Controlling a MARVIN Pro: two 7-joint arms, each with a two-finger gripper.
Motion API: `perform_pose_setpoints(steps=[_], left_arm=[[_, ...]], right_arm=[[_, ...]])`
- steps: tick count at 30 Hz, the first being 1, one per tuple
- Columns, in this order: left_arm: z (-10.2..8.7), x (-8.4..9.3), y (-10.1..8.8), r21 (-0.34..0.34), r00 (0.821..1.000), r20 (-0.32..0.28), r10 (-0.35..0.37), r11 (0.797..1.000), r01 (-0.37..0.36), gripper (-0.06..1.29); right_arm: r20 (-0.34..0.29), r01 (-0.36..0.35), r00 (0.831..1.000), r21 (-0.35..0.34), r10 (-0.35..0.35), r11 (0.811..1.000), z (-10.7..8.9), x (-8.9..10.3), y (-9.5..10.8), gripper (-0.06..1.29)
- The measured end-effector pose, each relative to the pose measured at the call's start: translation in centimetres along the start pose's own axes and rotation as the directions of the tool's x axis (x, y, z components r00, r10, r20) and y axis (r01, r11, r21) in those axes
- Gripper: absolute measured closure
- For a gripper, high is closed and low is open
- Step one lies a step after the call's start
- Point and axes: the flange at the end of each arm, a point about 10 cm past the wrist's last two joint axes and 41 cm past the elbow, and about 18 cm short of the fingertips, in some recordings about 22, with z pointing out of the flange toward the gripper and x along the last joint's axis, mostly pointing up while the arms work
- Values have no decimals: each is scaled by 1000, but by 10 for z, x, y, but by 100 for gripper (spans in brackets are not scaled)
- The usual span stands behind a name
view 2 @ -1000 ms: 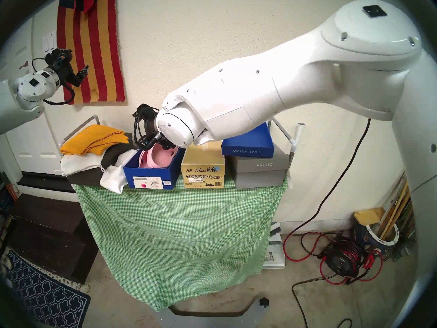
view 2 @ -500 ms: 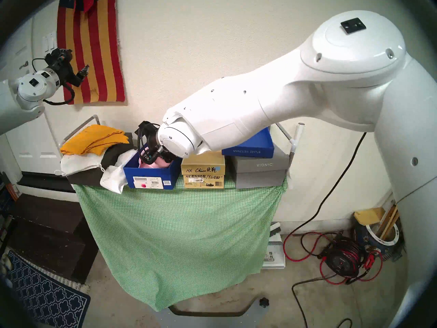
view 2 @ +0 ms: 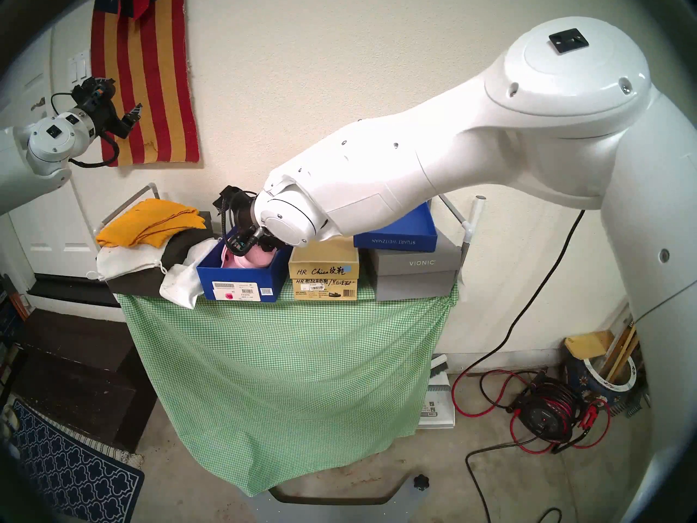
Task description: Take shoe out of the box
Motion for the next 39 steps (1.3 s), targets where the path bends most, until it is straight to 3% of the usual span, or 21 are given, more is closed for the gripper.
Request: perform_pose_setpoints(steps=[11,18,29,39], left_arm=[[0,0,0,0,1000,0,0,1000,0,3],[0,0,0,0,1000,0,0,1000,0,3],[0,0,0,0,1000,0,0,1000,0,3],[0,0,0,0,1000,0,0,1000,0,3]], right_arm=[[1,8,1000,-8,-8,1000,3,-25,-9,0],[4,10,1000,-30,-10,1000,18,-38,-2,0],[-50,-3,999,-31,2,1000,45,-17,3,0],[-94,0,996,-14,-1,1000,51,0,-3,5]])
